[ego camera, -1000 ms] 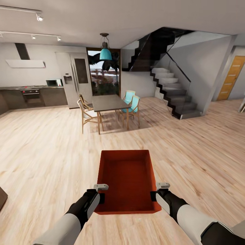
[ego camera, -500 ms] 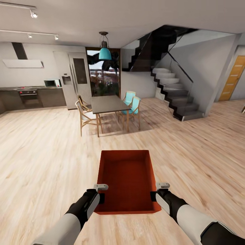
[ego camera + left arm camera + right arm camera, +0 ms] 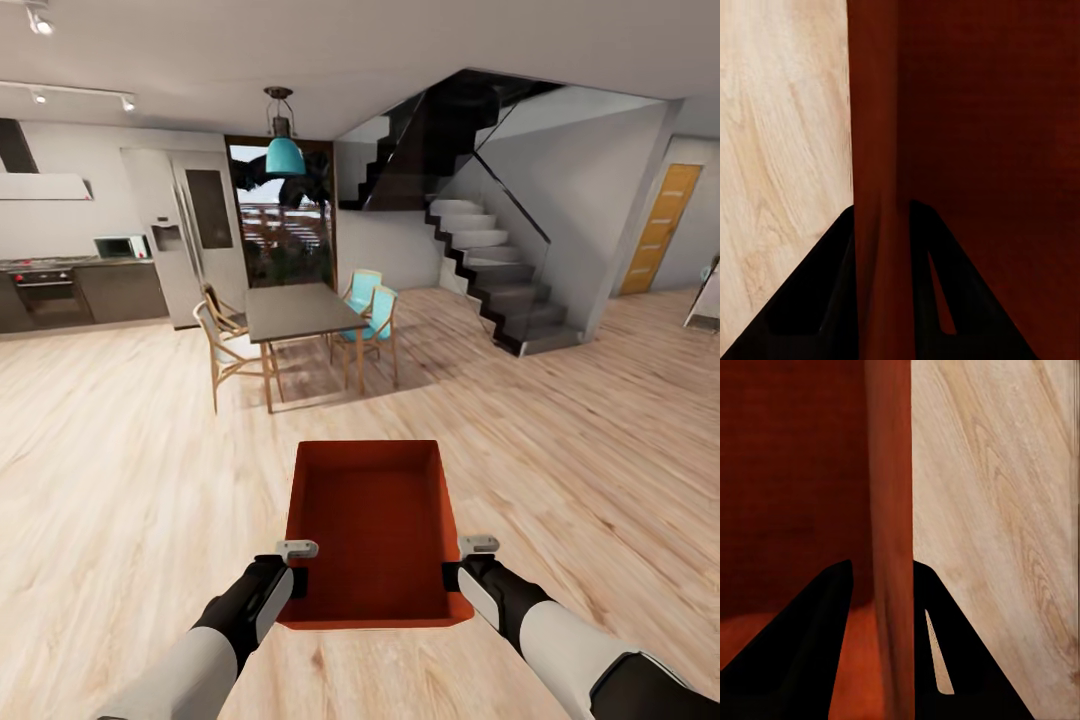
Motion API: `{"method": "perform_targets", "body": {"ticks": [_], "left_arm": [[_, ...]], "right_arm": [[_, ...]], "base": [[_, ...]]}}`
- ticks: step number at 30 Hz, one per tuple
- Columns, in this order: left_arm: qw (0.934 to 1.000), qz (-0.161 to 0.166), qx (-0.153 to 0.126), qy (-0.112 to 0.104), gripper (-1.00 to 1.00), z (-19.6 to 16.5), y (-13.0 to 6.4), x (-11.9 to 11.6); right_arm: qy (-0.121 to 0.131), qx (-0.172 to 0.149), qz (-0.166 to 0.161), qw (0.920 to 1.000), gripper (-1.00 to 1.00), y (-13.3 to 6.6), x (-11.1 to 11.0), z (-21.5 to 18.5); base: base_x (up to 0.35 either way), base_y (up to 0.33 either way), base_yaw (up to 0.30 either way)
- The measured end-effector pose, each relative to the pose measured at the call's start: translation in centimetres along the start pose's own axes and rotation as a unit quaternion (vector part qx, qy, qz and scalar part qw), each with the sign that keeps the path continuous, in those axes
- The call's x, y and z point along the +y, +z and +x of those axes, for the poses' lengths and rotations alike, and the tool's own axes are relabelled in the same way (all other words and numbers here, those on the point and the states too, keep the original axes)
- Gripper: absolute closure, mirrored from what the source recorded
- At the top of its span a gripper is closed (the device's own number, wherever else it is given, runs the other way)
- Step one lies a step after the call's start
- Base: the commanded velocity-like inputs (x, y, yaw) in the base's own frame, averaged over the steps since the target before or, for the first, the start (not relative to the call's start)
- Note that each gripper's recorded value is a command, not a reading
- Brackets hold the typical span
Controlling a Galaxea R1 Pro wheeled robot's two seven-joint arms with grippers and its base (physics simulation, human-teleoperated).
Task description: Move the two storage containers from the living room to the garage. In the garage, place one container on the floor and stack the other container on top of it (either order is fine).
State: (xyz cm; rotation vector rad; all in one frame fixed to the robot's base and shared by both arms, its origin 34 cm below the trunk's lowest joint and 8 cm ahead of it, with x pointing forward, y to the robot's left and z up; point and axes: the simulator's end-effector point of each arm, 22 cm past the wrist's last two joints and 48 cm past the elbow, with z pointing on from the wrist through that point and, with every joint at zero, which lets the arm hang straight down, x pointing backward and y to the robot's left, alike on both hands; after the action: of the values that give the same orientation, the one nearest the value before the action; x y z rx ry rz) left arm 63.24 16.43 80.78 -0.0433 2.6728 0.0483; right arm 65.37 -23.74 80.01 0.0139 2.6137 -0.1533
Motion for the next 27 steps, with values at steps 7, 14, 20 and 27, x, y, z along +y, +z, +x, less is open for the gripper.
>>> {"method": "perform_targets", "body": {"ticks": [7,14,20,27], "left_arm": [[1.0,0.0,0.0,0.001,1.0,-0.02,-0.02,-0.03],[1.0,0.0,0.0,0.0,1.0,0.0,-0.01,-0.04],[1.0,0.0,0.0,0.0,1.0,0.03,0.0,-0.03],[1.0,0.0,0.0,0.0,1.0,0.0,-0.01,-0.02]], "right_arm": [[0.0,0.0,0.0,1.0,1.0,0.01,-0.03,0.0],[0.0,0.0,0.0,1.0,1.0,0.01,-0.03,0.01],[0.0,0.0,0.0,1.0,1.0,0.01,-0.02,0.02],[0.0,0.0,0.0,1.0,1.0,0.01,-0.01,0.0]], "base": [[0.322,0.0,-0.287],[0.322,0.0,-0.288],[0.322,0.0,-0.186],[0.322,0.0,-0.011]]}}
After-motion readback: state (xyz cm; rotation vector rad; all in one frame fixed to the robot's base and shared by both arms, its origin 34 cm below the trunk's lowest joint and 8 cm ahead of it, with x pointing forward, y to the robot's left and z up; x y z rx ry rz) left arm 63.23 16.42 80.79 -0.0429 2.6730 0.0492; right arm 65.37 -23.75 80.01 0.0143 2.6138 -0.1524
